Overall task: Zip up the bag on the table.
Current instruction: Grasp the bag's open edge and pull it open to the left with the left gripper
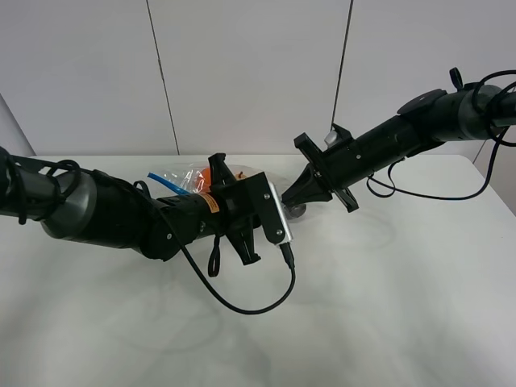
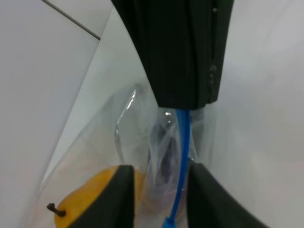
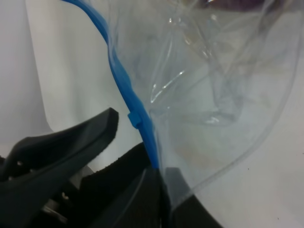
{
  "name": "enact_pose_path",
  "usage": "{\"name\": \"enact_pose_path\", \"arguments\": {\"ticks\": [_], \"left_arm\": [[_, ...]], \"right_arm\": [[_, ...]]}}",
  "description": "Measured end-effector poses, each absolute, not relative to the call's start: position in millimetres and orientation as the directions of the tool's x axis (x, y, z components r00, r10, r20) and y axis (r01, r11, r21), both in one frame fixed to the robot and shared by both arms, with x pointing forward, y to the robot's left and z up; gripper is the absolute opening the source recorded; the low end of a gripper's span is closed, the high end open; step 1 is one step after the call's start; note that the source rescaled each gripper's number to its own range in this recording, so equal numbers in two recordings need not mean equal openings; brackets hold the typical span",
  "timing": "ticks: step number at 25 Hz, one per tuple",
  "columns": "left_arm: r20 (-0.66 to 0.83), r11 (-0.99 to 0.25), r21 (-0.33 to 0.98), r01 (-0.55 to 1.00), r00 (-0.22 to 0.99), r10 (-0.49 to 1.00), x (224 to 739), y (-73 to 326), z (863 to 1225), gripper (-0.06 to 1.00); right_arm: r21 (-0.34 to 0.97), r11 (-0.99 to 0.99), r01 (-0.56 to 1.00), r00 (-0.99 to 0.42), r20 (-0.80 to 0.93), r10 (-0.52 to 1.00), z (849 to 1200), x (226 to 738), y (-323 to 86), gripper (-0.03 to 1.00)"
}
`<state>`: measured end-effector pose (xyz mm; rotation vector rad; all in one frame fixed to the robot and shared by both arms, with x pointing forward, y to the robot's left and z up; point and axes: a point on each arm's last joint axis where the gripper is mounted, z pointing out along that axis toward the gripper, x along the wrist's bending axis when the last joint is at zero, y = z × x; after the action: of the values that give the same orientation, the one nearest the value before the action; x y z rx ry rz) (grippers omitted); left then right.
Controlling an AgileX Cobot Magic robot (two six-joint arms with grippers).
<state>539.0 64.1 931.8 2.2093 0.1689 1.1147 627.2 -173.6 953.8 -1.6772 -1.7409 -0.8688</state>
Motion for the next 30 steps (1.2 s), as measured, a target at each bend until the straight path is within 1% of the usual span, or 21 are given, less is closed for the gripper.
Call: {"name": "enact_pose_path", "arguments": {"ticks": [5,10,13,19,26,30], "left_arm": [[0.670,-0.784,0.599,-0.162,0.639,0.379,538.5,64.2,930.7,0.20],[0.659,-0.792,0.591,-0.151,0.657,0.367,537.3,64.5,928.4,0.19],[0.653,-0.795,0.589,-0.145,0.664,0.364,536.8,64.7,927.4,0.20],[0.655,-0.794,0.590,-0.146,0.662,0.365,536.9,64.7,927.7,0.25],[0.658,-0.792,0.592,-0.147,0.655,0.371,538.1,65.6,928.4,0.27],[0.661,-0.795,0.592,-0.130,0.643,0.387,544.2,72.8,927.4,0.28]], "right_arm": [[0.067,0.004,0.998,-0.055,0.774,0.631,953.8,627.2,-173.6,0.00],[0.067,0.004,0.998,-0.055,0.774,0.631,953.8,627.2,-173.6,0.00],[0.067,0.004,0.998,-0.055,0.774,0.631,953.8,627.2,-173.6,0.00],[0.067,0.004,0.998,-0.055,0.774,0.631,953.8,627.2,-173.6,0.00],[0.067,0.004,0.998,-0.055,0.774,0.631,953.8,627.2,-173.6,0.00],[0.067,0.004,0.998,-0.055,0.774,0.631,953.8,627.2,-173.6,0.00]]}}
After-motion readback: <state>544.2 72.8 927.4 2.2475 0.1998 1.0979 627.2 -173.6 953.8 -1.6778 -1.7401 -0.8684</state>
